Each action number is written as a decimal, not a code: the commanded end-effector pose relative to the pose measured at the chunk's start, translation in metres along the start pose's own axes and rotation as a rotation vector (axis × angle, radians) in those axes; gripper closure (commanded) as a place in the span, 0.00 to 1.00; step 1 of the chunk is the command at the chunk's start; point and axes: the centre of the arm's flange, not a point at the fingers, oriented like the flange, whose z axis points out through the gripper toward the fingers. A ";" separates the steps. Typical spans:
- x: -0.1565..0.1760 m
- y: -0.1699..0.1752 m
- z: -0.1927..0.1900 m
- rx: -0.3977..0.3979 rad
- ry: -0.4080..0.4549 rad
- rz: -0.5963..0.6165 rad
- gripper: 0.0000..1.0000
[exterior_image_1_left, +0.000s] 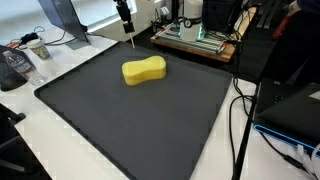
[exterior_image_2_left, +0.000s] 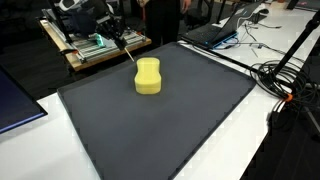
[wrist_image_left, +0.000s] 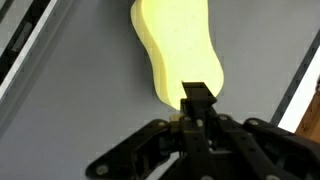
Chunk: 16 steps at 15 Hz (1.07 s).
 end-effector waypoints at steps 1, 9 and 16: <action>-0.043 -0.038 -0.012 -0.075 0.044 -0.115 0.97; -0.092 -0.124 0.002 -0.231 0.105 -0.357 0.87; -0.101 -0.156 0.006 -0.259 0.156 -0.401 0.97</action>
